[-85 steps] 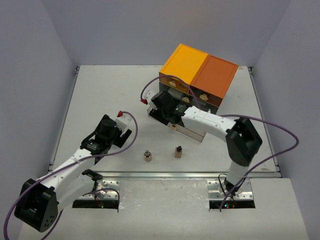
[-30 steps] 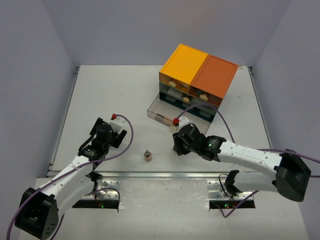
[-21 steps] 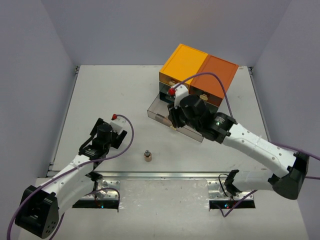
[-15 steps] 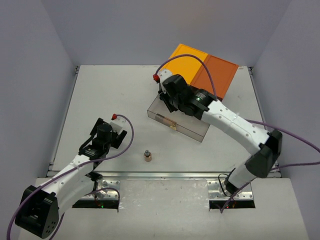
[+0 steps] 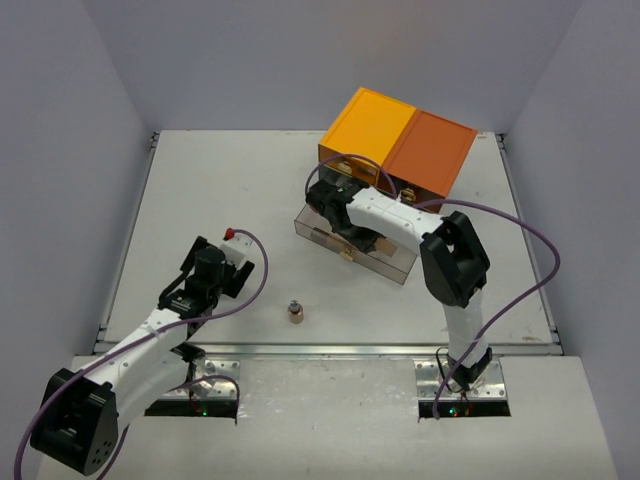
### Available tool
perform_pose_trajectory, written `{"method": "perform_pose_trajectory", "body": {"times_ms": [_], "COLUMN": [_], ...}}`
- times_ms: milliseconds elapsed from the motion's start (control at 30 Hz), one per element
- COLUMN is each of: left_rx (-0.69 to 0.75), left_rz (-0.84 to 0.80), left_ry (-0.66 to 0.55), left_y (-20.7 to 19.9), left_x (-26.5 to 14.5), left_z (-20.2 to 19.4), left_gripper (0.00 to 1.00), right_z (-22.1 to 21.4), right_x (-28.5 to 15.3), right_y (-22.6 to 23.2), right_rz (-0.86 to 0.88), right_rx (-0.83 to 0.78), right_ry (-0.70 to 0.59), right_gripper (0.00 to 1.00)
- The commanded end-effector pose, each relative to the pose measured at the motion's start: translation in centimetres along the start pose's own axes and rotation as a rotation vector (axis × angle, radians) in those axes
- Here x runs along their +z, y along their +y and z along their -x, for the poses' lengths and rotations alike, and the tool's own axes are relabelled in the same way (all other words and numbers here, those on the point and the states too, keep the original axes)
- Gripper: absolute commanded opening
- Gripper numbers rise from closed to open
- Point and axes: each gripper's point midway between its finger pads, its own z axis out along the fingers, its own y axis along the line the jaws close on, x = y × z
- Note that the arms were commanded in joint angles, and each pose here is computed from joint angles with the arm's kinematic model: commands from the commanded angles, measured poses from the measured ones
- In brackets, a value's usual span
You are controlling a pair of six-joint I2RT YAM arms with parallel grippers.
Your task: Organize the makeup
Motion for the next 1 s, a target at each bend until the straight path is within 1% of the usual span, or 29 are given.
{"method": "perform_pose_trajectory", "body": {"times_ms": [0, 100, 200, 233, 267, 300, 367, 400, 533, 767, 900, 933, 967], "left_rx": [-0.036, -0.036, -0.034, -0.034, -0.034, -0.035, -0.033, -0.033, -0.029, -0.022, -0.023, -0.023, -0.023], "left_rz": [0.025, 0.025, 0.025, 0.025, 0.025, 0.025, 0.022, 0.021, 0.013, 0.005, 0.005, 0.004, 0.002], "left_ry": [-0.046, -0.046, -0.048, -0.047, -0.045, -0.046, -0.045, -0.043, -0.037, -0.026, -0.029, -0.028, -0.033], "left_y": [0.8, 0.8, 0.8, 0.8, 0.7, 0.8, 0.7, 0.7, 0.5, 0.3, 0.3, 0.3, 0.3], "left_x": [0.2, 0.2, 0.2, 0.2, 0.2, 0.2, 0.2, 0.2, 0.4, 0.5, 0.5, 0.5, 0.4], "left_z": [1.4, 1.4, 1.4, 1.4, 1.3, 1.4, 1.4, 1.4, 1.3, 1.1, 1.2, 1.1, 1.3], "left_gripper": [1.00, 1.00, 1.00, 1.00, 1.00, 1.00, 1.00, 1.00, 1.00, 1.00, 1.00, 1.00, 1.00], "right_z": [-0.2, 0.2, 1.2, 1.2, 1.3, 1.5, 1.8, 1.9, 2.9, 4.2, 5.0, 5.3, 5.5], "right_x": [1.1, 2.0, 2.6, 2.8, 2.8, 2.9, 2.8, 2.7, 2.0, 0.2, -2.8, -4.9, -5.9], "right_y": [-1.0, -0.3, -0.1, 0.0, -0.1, -0.2, -0.6, -0.7, -1.1, -1.1, -1.2, -1.6, -1.8], "right_rz": [0.001, 0.017, 0.030, 0.030, 0.027, 0.019, 0.003, -0.003, 0.000, 0.017, 0.037, 0.055, 0.062], "right_rx": [-0.018, -0.030, -0.056, -0.059, -0.061, -0.061, -0.060, -0.058, -0.036, -0.001, 0.035, 0.063, 0.073], "right_ry": [0.049, 0.062, 0.037, 0.042, 0.040, 0.038, 0.034, 0.030, -0.009, -0.095, -0.191, -0.261, -0.295], "right_gripper": [0.23, 0.28, 0.38, 0.38, 0.42, 0.53, 0.69, 0.73, 0.76, 0.77, 0.77, 0.77, 0.77]}}
